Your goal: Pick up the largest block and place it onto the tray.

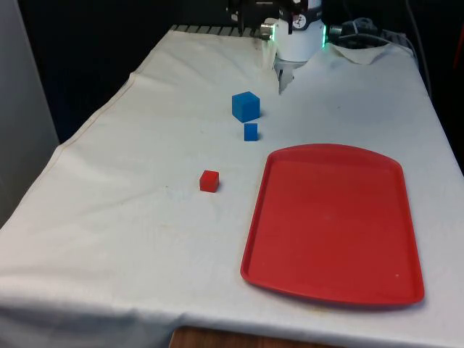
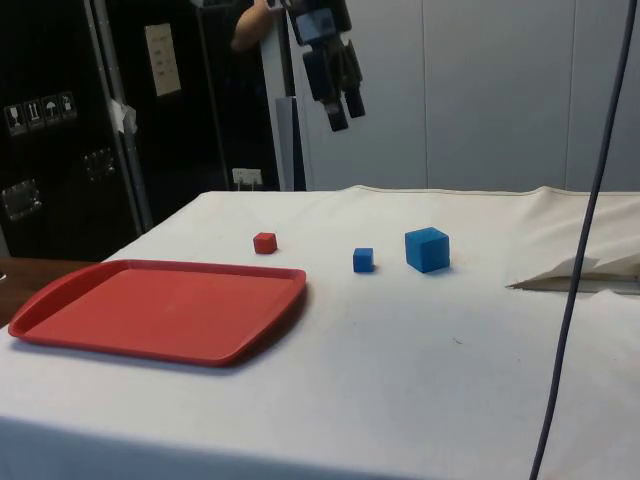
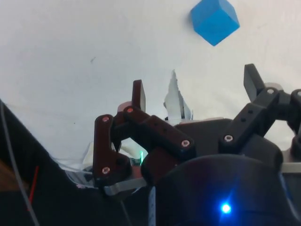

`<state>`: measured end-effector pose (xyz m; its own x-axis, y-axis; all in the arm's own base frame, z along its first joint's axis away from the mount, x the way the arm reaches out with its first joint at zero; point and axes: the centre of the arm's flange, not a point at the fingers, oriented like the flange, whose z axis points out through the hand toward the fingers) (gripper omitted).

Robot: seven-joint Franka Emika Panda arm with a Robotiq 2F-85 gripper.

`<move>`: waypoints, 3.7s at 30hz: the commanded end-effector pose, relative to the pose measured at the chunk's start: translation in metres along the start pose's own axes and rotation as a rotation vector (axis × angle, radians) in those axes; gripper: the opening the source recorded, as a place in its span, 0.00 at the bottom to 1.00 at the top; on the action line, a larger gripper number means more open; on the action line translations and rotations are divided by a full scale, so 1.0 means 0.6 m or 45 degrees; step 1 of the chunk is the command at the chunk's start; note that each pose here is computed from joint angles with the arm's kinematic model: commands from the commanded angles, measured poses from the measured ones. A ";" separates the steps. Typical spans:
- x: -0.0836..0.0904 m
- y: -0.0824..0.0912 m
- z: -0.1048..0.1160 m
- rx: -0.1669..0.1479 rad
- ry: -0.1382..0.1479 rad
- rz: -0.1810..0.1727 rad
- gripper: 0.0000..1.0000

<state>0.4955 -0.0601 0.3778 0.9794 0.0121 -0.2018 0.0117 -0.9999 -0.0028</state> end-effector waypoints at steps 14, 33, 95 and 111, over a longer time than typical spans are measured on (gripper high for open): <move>-0.025 0.041 0.082 -0.008 -0.020 0.000 1.00; -0.050 0.060 0.198 -0.031 -0.066 -0.047 1.00; -0.052 0.056 0.371 -0.115 -0.175 -0.145 1.00; -0.046 0.059 0.381 -0.117 -0.191 -0.152 0.37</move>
<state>0.4230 -0.0965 0.1591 0.9285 0.1245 -0.3498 0.1523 -0.9869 0.0529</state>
